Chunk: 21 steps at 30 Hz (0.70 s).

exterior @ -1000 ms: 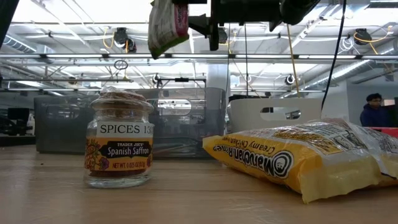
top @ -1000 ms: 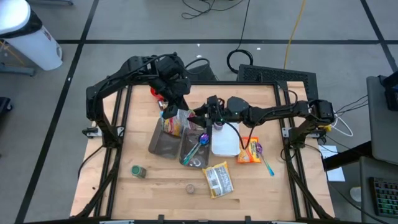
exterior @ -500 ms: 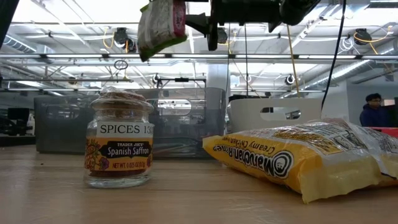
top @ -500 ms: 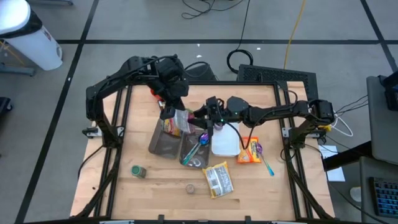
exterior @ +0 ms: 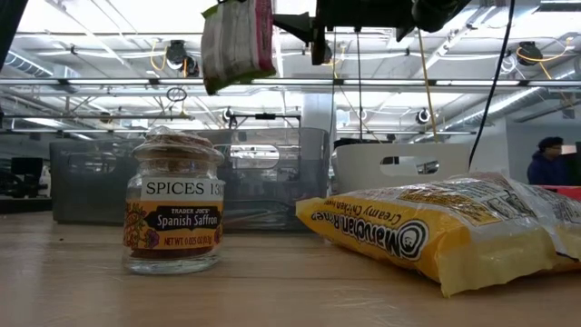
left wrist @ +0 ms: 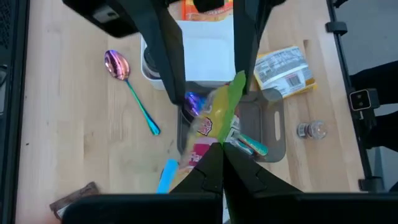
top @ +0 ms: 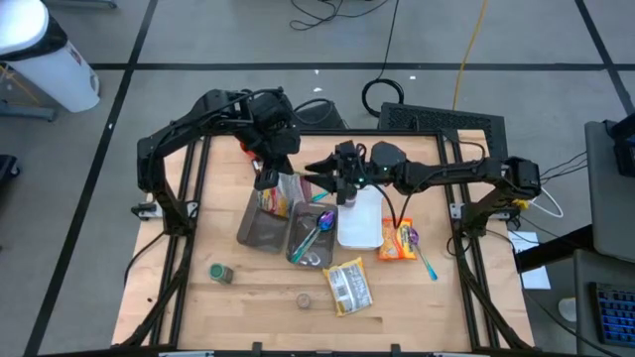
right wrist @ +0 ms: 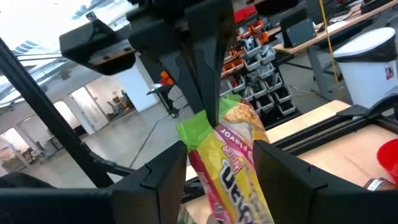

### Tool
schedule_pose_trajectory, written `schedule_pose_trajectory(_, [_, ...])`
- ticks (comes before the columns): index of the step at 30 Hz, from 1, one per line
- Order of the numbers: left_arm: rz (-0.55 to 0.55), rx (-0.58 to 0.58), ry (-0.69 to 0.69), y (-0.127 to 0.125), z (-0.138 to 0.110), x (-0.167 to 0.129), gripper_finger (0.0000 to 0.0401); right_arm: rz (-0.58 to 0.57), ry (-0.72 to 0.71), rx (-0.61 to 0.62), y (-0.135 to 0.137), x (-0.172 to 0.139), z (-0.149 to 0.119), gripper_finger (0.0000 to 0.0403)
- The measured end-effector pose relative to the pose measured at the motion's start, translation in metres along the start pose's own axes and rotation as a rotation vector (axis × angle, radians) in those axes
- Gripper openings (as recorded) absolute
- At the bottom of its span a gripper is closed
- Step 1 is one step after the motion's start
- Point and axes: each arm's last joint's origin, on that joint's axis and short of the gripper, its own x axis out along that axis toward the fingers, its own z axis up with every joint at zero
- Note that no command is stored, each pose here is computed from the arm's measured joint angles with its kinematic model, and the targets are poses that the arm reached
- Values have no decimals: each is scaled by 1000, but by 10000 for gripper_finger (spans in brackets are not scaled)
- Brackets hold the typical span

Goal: Pick & Place Food Item
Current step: Put the green pack into the left gray bin

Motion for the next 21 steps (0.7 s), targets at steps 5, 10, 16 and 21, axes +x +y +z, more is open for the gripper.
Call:
schedule_pose_trajectory(5, [-1, -13, -2, 4, 0, 1, 0, -1, 0, -5, 0, 0, 0, 167])
schedule_pose_trajectory(10, [-9, -16, 11, 7, 2, 8, 0, -17, -21, 7, 0, 0, 1, 160])
schedule_pose_trajectory(16, [-25, -12, -13, 10, 7, 15, 0, -25, -6, 11, -1, 0, 0, 147])
schedule_pose_trajectory(21, [-30, -13, -17, 11, 8, 15, 0, -35, 16, 15, -2, 0, -3, 126])
